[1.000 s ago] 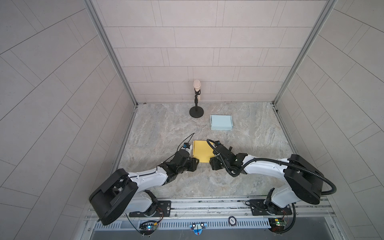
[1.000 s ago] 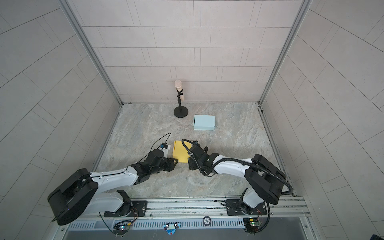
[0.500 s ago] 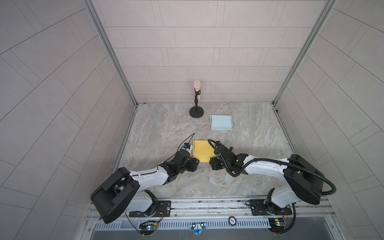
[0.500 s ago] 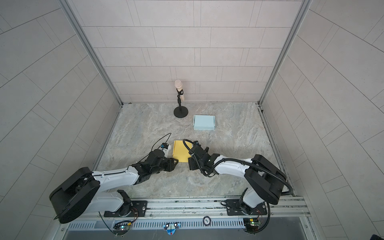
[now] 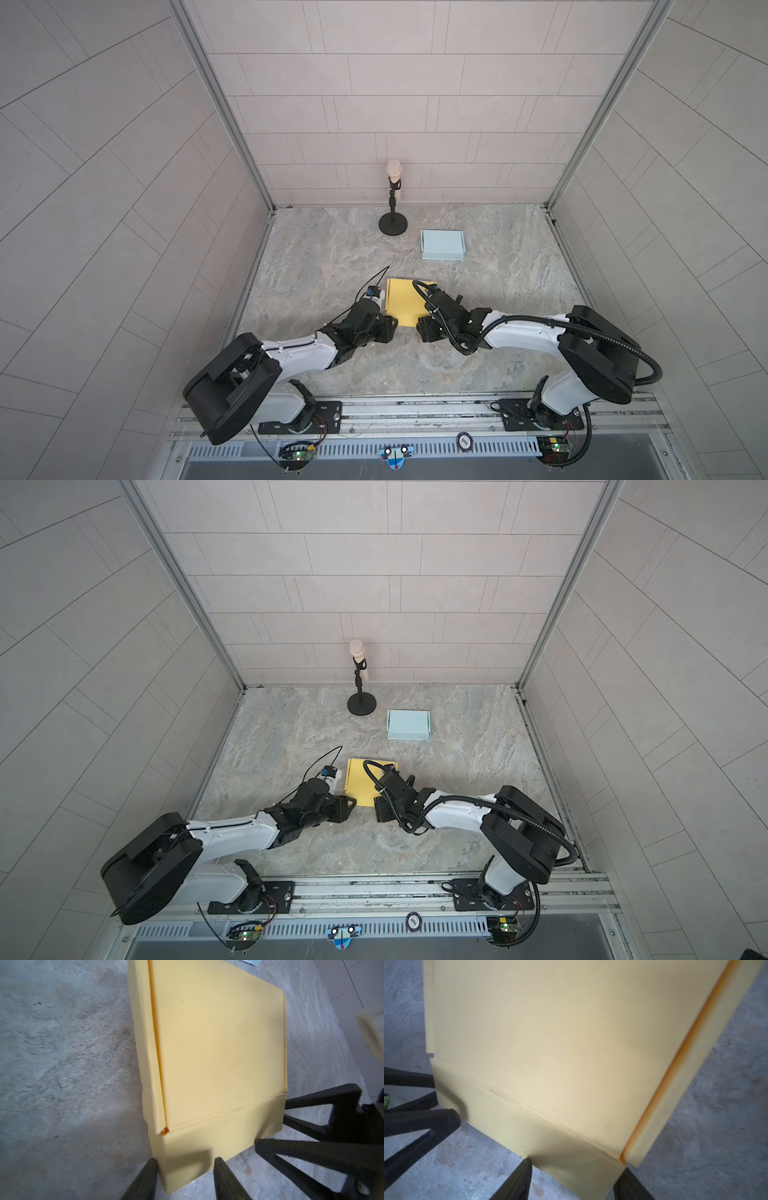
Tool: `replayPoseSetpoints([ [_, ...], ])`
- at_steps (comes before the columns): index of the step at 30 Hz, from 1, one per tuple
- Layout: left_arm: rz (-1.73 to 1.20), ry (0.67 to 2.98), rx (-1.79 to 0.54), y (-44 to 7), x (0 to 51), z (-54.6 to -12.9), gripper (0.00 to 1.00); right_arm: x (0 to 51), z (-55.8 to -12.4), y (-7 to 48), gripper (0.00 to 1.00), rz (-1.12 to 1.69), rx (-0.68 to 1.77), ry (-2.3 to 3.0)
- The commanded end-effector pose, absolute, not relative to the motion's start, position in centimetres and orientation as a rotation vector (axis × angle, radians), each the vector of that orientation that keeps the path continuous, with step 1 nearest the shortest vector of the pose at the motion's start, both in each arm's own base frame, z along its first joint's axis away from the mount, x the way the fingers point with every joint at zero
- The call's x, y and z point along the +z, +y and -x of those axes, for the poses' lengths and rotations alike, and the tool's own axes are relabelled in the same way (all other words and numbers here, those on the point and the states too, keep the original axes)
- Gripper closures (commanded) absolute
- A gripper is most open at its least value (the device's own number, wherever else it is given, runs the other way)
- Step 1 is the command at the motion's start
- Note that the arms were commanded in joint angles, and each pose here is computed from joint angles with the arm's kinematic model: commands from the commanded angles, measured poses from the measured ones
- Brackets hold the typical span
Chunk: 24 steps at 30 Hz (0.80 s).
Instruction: Fold the paper box
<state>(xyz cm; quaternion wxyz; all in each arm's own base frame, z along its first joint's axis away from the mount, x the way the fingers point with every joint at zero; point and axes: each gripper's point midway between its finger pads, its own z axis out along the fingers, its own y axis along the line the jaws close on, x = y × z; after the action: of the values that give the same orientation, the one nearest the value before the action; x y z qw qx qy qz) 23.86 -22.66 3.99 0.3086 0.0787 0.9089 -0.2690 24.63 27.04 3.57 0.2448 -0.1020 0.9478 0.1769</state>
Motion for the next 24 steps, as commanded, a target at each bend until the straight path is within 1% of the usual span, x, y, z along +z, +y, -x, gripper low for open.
replayPoseSetpoints([
  [1,-0.231,2.371,-0.723,-23.0,4.3,-24.1,0.52,4.3,-25.4,28.0,0.37,0.258,0.524,2.55],
  [24,-0.222,2.375,-0.682,-22.5,4.2,-25.1,0.53,4.7,-25.3,25.7,0.37,0.234,0.482,2.543],
])
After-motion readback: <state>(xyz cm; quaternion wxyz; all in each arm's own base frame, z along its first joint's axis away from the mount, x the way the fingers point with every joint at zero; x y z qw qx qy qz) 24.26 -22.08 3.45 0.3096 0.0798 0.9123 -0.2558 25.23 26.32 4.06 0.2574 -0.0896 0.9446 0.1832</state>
